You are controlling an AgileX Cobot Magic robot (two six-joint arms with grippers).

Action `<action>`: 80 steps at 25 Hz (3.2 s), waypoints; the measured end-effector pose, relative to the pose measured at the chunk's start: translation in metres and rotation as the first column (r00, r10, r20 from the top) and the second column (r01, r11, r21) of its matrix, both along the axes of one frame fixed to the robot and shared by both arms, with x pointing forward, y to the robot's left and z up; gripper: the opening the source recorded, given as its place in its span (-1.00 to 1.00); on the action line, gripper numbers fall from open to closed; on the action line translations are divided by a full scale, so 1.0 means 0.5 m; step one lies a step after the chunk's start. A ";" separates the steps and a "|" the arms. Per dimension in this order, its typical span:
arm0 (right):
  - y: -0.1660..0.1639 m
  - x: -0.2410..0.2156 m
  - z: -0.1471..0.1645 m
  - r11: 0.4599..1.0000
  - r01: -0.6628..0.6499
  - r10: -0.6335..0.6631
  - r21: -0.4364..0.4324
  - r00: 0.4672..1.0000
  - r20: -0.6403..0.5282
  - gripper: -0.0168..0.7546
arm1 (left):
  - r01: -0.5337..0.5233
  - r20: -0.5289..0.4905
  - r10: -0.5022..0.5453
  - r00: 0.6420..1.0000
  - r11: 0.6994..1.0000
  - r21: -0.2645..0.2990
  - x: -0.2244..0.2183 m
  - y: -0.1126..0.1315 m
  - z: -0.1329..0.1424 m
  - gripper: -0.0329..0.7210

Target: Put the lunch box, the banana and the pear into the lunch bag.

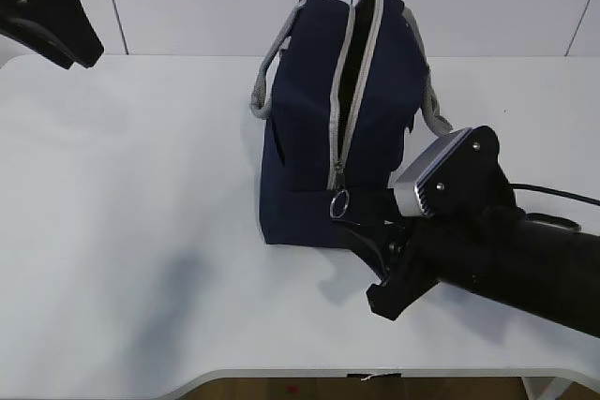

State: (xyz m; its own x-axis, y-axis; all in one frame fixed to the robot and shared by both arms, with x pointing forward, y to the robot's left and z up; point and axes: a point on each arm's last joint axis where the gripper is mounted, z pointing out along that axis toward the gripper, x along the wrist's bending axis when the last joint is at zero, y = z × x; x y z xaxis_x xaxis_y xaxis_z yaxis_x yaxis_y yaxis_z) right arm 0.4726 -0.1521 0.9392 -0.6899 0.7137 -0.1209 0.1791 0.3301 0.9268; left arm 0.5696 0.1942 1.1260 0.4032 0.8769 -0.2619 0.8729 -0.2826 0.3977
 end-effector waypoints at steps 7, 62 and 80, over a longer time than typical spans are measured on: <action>0.004 0.012 -0.036 0.998 0.038 -0.036 0.042 0.999 -0.040 0.03 | -0.002 -0.001 0.002 1.000 1.000 -0.001 0.000 0.000 0.000 -0.31; 0.027 0.052 -0.051 0.992 0.072 -0.061 0.102 0.992 -0.110 0.02 | -0.002 -0.002 0.002 1.000 1.000 -0.007 0.000 -0.001 0.000 -0.31; 0.030 0.054 -0.041 0.988 0.060 -0.050 0.146 0.996 -0.073 -0.33 | -0.002 -0.002 0.002 1.000 1.000 -0.007 0.000 -0.001 0.000 -0.31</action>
